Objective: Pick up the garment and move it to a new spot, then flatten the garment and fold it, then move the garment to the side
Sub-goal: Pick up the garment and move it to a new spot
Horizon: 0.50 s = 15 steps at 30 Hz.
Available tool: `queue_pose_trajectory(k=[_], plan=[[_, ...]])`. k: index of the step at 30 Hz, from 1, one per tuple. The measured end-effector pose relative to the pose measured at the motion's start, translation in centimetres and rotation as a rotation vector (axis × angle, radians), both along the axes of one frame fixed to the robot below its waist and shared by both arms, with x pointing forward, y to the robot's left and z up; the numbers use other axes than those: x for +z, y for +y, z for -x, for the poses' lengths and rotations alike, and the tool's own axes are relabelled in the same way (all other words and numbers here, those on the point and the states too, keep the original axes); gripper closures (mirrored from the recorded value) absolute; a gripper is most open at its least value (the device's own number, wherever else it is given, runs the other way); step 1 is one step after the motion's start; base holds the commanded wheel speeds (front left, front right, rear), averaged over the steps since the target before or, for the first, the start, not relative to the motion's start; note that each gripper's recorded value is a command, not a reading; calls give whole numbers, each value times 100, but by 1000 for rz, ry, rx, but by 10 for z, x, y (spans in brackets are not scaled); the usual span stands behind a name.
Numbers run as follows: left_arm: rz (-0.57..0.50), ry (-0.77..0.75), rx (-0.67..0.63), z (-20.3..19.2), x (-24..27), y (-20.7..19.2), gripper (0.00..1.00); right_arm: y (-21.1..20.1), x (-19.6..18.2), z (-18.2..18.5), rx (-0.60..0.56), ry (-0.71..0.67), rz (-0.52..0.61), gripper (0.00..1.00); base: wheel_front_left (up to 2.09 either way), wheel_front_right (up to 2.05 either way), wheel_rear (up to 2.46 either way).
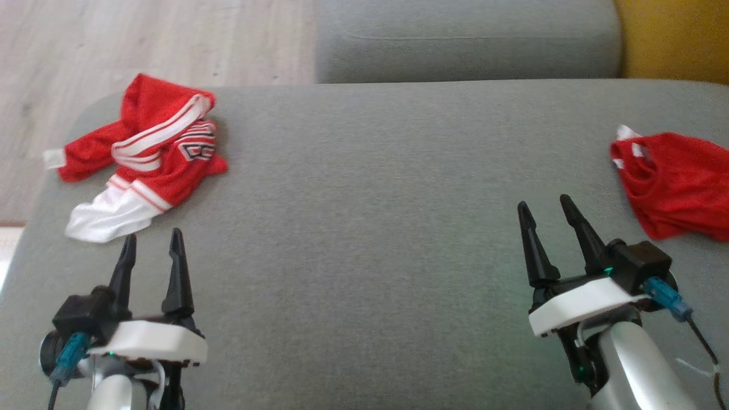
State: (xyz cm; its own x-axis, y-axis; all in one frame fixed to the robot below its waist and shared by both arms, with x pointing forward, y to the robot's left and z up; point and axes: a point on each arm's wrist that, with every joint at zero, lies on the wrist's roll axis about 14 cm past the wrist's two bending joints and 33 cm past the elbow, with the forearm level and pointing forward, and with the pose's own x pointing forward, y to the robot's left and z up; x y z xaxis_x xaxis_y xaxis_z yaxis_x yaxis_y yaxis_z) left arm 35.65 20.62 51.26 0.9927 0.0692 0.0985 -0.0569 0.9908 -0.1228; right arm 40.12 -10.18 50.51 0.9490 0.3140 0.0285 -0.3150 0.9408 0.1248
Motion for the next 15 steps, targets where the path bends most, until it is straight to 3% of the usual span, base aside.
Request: queue_pose_trajectory(k=[15], plan=[[-1,6,252,55,-2,73,0,102,-5,-1,286,26,-13,0,0,0,0]])
